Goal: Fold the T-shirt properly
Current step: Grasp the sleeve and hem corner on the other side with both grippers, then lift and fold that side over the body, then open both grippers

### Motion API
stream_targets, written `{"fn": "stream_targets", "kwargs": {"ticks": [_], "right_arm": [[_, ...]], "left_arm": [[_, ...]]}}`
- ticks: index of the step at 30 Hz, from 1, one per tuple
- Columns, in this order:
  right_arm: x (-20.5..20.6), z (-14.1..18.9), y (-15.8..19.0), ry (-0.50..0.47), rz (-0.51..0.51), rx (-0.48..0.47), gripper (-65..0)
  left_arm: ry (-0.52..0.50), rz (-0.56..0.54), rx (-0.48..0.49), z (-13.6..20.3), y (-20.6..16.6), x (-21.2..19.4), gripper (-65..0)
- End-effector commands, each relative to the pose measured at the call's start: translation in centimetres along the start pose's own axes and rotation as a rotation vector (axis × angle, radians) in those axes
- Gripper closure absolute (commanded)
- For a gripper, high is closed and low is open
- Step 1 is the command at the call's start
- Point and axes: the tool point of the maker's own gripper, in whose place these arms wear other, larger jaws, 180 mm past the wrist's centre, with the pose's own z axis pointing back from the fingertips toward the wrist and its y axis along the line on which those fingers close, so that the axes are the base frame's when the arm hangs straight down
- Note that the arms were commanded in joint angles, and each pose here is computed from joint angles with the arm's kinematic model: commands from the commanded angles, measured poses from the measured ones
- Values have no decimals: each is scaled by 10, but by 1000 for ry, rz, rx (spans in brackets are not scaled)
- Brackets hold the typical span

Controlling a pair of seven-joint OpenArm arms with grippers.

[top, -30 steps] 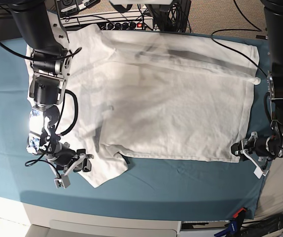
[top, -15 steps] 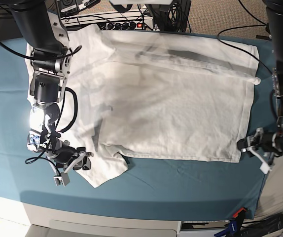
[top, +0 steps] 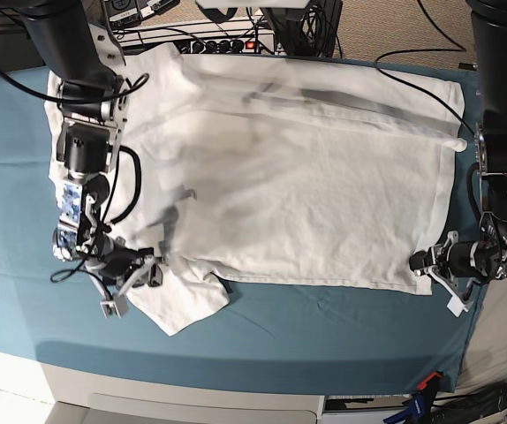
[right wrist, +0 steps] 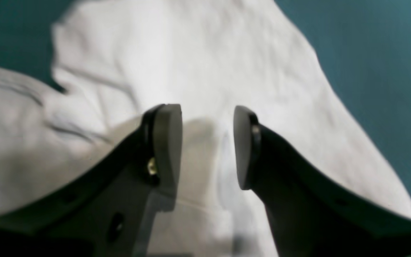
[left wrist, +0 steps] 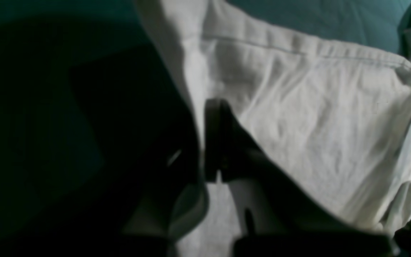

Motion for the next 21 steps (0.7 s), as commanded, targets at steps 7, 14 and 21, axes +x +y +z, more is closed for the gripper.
{"fn": "stream_targets", "kwargs": {"ticks": [7,14,21], "right_arm": [[29,50,-90,-136,-266,-139,-332],[-1,98,-159,-195,-505,-234,-332],[-40,82,-134,-135,-521,-167,-332]], "left_arm": [[-75,-44,-31,14,-10,31,0],[-86,-33,-63,14,-17,33,0],[-86,-35,-67,14,-17,33,0]]}}
